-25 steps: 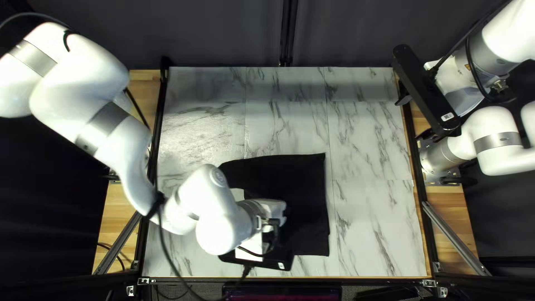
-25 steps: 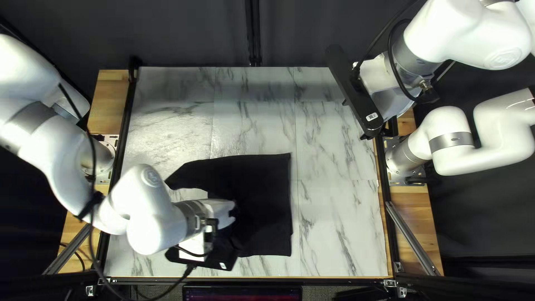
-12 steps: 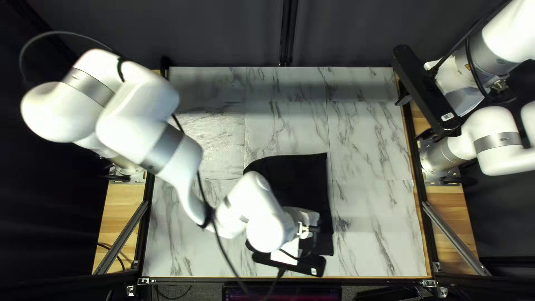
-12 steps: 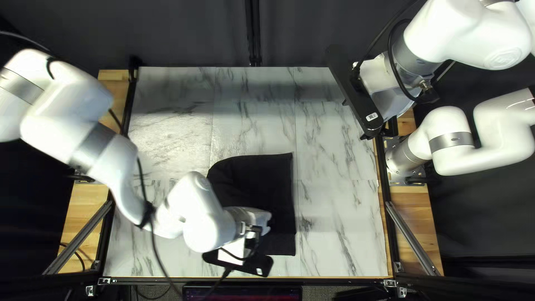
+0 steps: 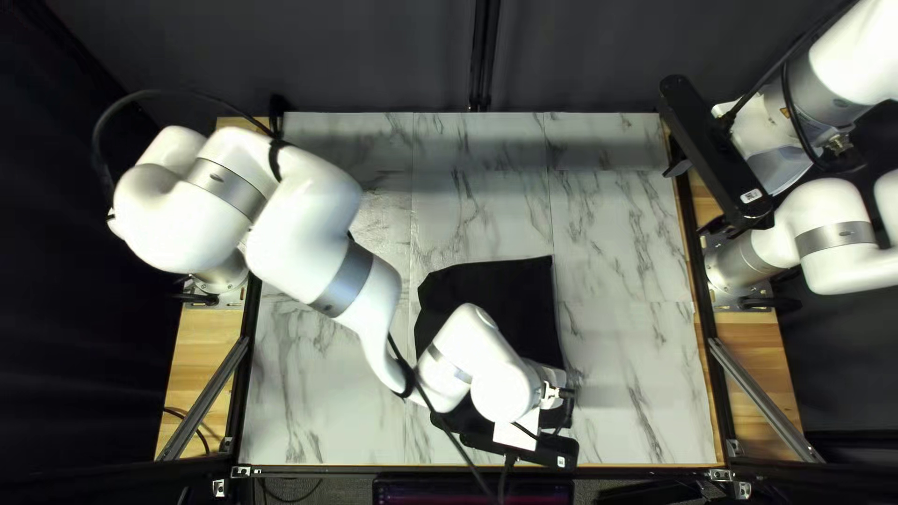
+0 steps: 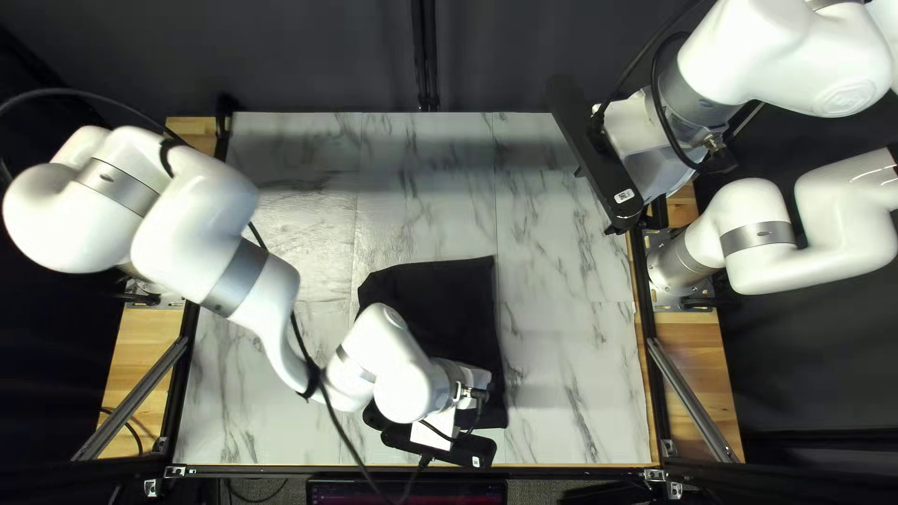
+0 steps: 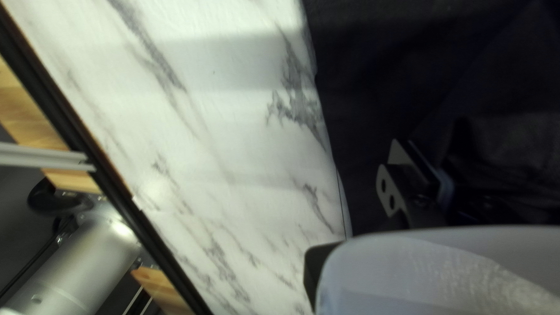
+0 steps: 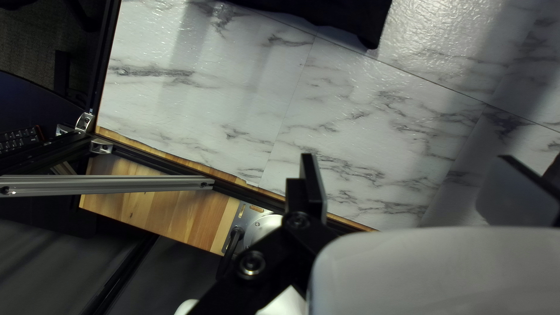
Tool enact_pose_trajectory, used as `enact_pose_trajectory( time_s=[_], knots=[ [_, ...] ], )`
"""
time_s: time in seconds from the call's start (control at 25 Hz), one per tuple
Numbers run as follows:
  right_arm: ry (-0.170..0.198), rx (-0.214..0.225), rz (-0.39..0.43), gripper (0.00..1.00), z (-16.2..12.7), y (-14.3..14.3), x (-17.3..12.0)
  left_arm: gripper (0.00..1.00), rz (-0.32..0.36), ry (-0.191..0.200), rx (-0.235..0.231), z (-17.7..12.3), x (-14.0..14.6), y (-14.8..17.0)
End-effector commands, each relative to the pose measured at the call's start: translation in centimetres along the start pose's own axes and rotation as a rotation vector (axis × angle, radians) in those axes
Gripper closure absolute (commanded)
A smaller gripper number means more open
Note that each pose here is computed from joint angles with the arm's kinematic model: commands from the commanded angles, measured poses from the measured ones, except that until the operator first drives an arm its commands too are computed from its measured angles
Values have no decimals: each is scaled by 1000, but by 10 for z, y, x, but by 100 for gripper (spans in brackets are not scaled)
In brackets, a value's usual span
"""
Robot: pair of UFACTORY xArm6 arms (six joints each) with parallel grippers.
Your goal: Fold t-shirt
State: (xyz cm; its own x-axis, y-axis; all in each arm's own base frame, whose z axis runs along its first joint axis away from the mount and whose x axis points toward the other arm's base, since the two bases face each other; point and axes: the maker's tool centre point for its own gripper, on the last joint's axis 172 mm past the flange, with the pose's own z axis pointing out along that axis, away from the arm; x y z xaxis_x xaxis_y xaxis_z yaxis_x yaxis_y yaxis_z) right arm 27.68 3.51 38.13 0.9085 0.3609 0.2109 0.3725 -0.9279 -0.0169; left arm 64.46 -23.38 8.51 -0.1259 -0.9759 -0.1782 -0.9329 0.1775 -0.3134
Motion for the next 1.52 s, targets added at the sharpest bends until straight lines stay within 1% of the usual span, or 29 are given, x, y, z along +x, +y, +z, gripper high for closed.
enact_pose_trajectory(
  time_s=[0.04, 0.08, 0.24, 0.36, 0.48, 0.68, 0.76, 0.84, 0.88, 0.92, 0.96, 1.04, 1.08, 1.16, 1.24, 1.28, 1.32, 1.36, 1.44, 1.52],
  knots=[
    [0, 0, 0, 0, 0, 0, 0, 18, -1, 17, -11, 3, 4, -1],
    [0, 0, 0, 0, 0, 0, 0, 0, -3, 20, -15, 4, 4, -1],
    [0, 0, 0, 0, 0, 0, 0, 0, -16, 17, -39, -1, 5, -2],
    [0, 0, 0, 0, 0, 0, 0, 0, -33, -4, -49, -14, -3, 2],
    [0, 0, 0, 0, 0, 0, 0, 0, -57, -28, -45, -34, -15, 8],
    [0, 0, 0, 0, 0, 0, 0, 0, -102, -80, -18, -78, -31, 23],
    [0, 0, 0, 0, 0, 0, 0, 0, -133, -108, -7, -97, -39, 40],
    [0, 0, 0, 0, 0, 0, 0, 0, -177, -137, -2, -115, -49, 67],
    [0, 0, 0, 0, 0, 0, 0, 0, -190, -146, -2, -118, -50, 73],
    [0, 0, 0, 0, 0, 0, 0, 0, -222, -164, -1, -126, -55, 93],
    [0, 0, 0, 0, 0, 0, 0, 0, -241, -175, -2, -130, -56, 105],
    [0, 0, 0, 0, 0, 0, 0, 0, -313, -208, 5, -139, -57, 145],
    [0, 0, 0, 0, 0, 0, 0, 0, -332, -216, 8, -139, -57, 153],
    [0, 0, 0, 0, 0, 0, 0, 0, -415, -243, 27, -133, -51, 193],
    [0, 0, 0, 0, 0, 0, 0, 0, -478, -256, 51, -123, -43, 220],
    [0, 0, 0, 0, 0, 0, 0, 0, -497, -259, 60, -120, -40, 228],
    [0, 0, 0, 0, 0, 0, 0, 0, -525, -265, 80, -117, -31, 237],
    [0, 0, 0, 0, 0, 0, 0, 0, -537, -266, 90, -116, -26, 241],
    [0, 0, 0, 0, 0, 0, 0, 0, -569, -277, 124, -114, -2, 252],
    [0, 0, 0, 0, 0, 0, 0, 0, -590, -284, 155, -108, 19, 255]
  ],
)
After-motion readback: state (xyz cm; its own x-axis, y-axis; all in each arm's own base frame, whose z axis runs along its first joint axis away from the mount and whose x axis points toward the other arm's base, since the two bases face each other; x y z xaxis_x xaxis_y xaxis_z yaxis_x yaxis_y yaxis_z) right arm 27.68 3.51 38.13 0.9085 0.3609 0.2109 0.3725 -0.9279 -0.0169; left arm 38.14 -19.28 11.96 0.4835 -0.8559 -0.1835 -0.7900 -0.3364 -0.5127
